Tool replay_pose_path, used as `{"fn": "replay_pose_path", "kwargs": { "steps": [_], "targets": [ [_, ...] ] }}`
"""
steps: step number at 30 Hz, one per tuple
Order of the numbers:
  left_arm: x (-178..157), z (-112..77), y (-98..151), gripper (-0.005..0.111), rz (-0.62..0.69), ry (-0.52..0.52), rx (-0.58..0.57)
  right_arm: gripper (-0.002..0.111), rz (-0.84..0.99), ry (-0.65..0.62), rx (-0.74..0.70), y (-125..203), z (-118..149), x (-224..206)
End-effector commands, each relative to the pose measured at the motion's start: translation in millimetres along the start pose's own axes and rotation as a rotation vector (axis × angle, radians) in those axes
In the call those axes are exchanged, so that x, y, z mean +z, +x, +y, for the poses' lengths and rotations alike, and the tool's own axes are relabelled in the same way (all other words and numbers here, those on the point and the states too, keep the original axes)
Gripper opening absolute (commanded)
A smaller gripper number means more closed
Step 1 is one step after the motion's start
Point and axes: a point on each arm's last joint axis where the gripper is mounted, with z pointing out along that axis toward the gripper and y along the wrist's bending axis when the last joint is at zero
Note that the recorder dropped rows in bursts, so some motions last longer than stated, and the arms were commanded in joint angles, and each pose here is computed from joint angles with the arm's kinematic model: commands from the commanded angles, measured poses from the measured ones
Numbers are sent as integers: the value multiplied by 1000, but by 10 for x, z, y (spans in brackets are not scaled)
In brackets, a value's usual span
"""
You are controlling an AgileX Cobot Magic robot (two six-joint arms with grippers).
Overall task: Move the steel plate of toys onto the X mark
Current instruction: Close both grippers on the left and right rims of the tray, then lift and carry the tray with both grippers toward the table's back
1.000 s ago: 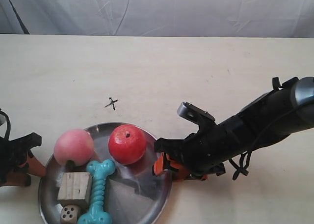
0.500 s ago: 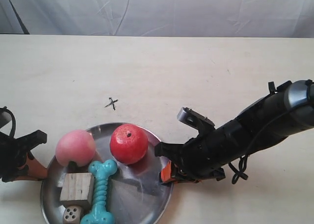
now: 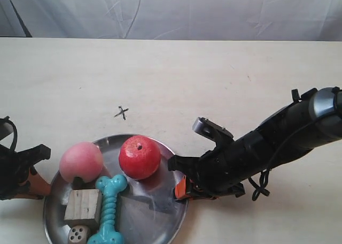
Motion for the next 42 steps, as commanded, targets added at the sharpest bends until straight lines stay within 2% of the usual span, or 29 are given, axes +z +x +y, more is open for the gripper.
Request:
{"fn": "replay_pose_path", "kwargs": {
  "steps": [1,4,19,21,26,31,35,42],
  "targets": [
    [31,58,41,28,63,-58,82,4,19,51,-36,39,-69,41],
    [31,57,43,40,65,-57,80,4,19,51,-36,39,-69,41],
    [116,-56,137,39,97,-21,71,4,-6,59,-15,16,-76,41],
    [116,-49,126,36,86,-29,73,4,-6,59,-15,16,-76,41],
    [120,-60,102,14,55,-17,42,4,-19,56,4,5,-74,41],
    [121,-98,76,0,26,24,37,4,-35,50,24,-13,-66,40],
    [119,-150,51,0,-3,81,47,4,-27,12,3,-58,9,34],
    [104,-163,22,0,-6,80,35,4,-35,-32,-16,-188,149,10]
  ]
}}
